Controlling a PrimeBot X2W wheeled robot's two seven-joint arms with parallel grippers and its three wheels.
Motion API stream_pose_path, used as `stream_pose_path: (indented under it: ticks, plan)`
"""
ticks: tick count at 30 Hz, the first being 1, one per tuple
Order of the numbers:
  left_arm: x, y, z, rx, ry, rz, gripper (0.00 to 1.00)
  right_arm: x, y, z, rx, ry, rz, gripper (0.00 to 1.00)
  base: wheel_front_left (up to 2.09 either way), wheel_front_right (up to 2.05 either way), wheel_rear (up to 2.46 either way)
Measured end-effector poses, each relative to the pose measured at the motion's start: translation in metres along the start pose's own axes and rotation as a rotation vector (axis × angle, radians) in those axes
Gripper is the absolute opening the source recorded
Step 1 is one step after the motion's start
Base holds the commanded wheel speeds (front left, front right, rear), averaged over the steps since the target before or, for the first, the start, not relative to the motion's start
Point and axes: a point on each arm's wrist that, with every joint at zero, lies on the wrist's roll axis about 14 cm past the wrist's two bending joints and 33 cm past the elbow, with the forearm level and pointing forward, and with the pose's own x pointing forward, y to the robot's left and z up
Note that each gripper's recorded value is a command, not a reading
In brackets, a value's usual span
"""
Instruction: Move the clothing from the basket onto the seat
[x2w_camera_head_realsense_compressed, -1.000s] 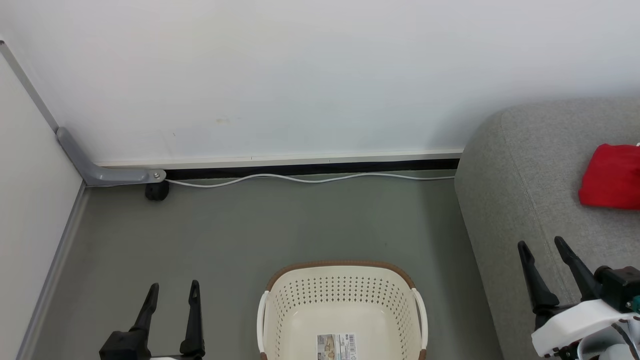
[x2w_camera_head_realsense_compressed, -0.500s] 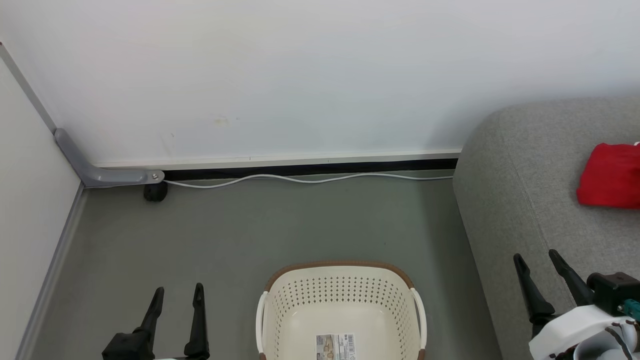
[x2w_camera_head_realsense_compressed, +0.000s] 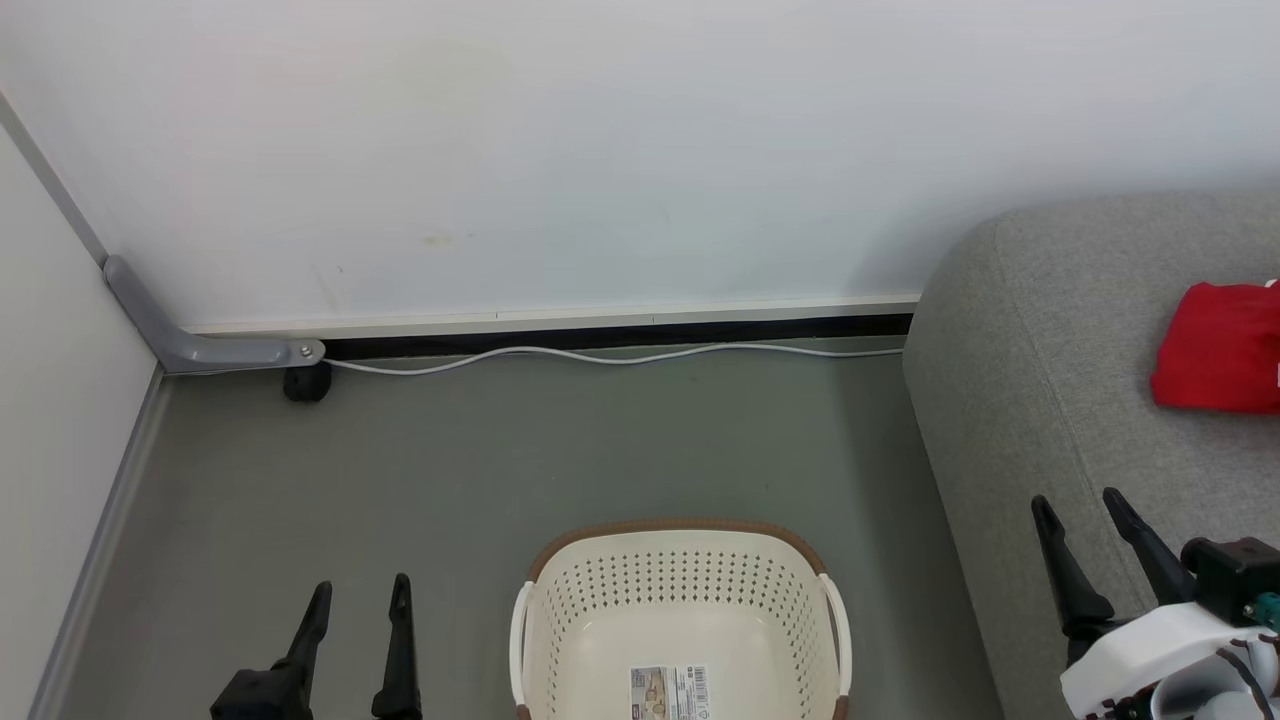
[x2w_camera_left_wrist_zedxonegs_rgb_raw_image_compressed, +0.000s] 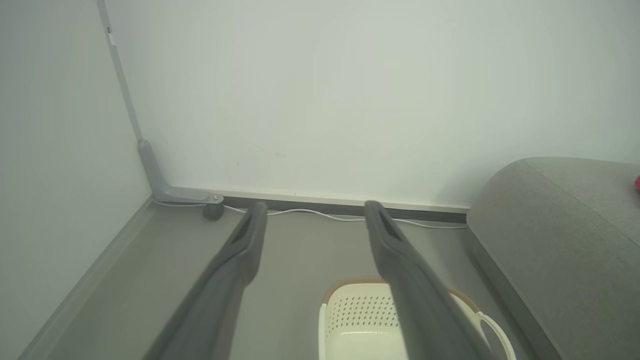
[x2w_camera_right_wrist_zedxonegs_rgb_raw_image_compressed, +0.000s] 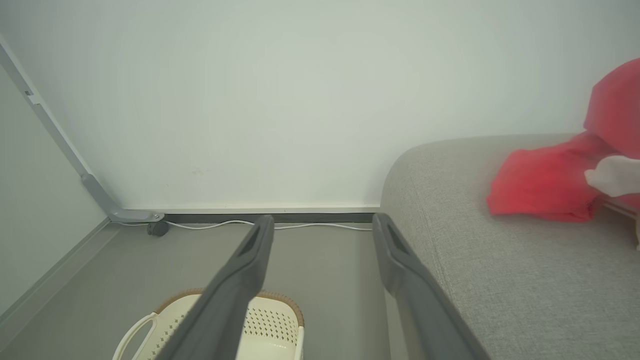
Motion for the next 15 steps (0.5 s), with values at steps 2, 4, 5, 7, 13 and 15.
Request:
stream_pose_path:
  ticks: [2,4,5,7,13,15]
  plan:
    - [0.0,0.0,-0.001,0.0,0.002,0.001,1.0,0.0,0.0,0.001,0.001,-0.002,0.0,1.0,0.0,0.0,0.0]
    - [-0.001,0.001,-0.003,-0.003,0.01,0.004,1.0,0.0,0.0,0.001,0.002,-0.005,-0.001,1.0,0.0,0.0,0.0]
    - [-0.001,0.002,-0.006,-0.009,0.018,0.007,1.0,0.001,0.0,0.002,0.003,-0.008,-0.003,1.0,0.0,0.0,0.0]
    - [-0.003,0.003,-0.012,-0.008,0.04,0.011,0.0,-0.002,0.002,-0.006,0.014,0.012,-0.006,0.0,0.0,0.0,0.0]
    - [-0.011,0.006,-0.031,-0.036,0.105,0.03,0.0,-0.016,0.011,-0.037,0.082,0.093,-0.018,0.0,0.0,0.0,0.0]
    - [-0.011,0.008,-0.032,-0.059,0.114,0.039,0.0,-0.016,0.009,-0.035,0.1,0.086,-0.028,0.0,0.0,0.0,0.0]
